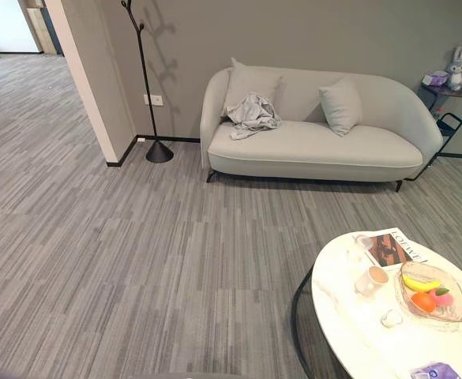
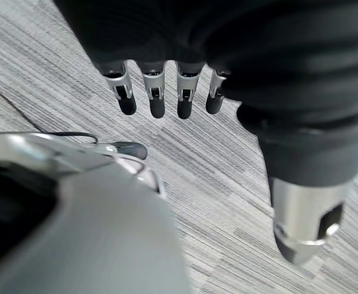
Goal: Hang the clothes on the sofa on the clothes rack.
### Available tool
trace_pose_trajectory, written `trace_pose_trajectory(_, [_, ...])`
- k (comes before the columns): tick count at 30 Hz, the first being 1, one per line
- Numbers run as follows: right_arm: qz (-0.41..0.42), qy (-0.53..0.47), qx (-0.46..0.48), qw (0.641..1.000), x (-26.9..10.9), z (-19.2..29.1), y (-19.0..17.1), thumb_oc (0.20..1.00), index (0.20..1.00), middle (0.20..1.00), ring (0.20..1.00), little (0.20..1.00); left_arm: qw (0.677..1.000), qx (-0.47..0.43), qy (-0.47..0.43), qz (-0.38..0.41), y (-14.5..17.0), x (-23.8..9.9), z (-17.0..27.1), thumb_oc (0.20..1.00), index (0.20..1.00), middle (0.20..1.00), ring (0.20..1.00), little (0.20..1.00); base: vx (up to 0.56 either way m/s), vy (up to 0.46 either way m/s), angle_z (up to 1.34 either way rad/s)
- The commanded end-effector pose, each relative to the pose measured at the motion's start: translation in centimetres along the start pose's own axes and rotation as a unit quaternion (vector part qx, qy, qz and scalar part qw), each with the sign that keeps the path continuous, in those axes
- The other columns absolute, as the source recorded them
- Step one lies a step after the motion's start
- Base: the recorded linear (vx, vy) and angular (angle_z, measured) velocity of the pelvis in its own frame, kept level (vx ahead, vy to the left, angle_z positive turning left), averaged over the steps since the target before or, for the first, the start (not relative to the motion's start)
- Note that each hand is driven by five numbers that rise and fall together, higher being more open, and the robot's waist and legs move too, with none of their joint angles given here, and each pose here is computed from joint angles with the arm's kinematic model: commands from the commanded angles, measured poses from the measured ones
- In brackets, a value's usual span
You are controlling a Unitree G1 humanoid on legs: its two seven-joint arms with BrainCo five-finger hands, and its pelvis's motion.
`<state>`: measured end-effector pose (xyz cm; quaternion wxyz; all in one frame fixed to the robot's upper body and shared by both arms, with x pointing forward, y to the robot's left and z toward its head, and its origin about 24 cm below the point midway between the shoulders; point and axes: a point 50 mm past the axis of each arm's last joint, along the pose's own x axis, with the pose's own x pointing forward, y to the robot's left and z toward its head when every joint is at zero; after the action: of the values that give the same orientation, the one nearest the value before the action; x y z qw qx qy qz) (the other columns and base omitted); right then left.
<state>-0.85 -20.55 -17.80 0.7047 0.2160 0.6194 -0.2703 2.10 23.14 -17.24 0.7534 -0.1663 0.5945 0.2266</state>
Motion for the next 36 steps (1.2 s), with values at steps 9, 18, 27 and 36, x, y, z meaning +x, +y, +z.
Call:
trace_pose_trajectory(9, [-0.029, 0.009, -0.021, 0.999, -0.1, 0.0, -0.7, 1.0, 1.0, 1.0, 1.0, 1.0, 0.996, 0.081, 0.009, -0.03, -2.4, 0.3, 0.0, 1.0, 1.0, 1.0, 1.0, 1.0, 0.0, -0.005, -0.05])
trace_pose_trajectory(18, [-0.017, 0.013, -0.094, 0.995, 0.0, 0.2, -0.2, 1.0, 1.0, 1.0, 1.0, 1.0, 0.991, 0.127, 0.015, -0.042, -2.8, 0.3, 0.0, 1.0, 1.0, 1.0, 1.0, 1.0, 0.0, -0.025, -0.08])
trace_pose_trajectory(27, [-0.002, 0.008, -0.135, 0.991, 0.1, 0.5, 0.5, 1.0, 1.0, 1.0, 1.0, 1.0, 0.992, 0.121, 0.006, -0.038, -2.6, 0.3, 0.5, 1.0, 1.0, 1.0, 1.0, 1.0, 0.01, -0.051, 0.02])
trace_pose_trajectory(36, [-0.016, -0.003, -0.101, 0.995, 0.0, 1.4, -0.3, 1.0, 1.0, 1.0, 1.0, 1.0, 0.997, 0.029, -0.057, -0.029, -3.4, 0.5, 3.3, 1.0, 1.0, 1.0, 1.0, 1.0, 0.04, -0.091, -0.11])
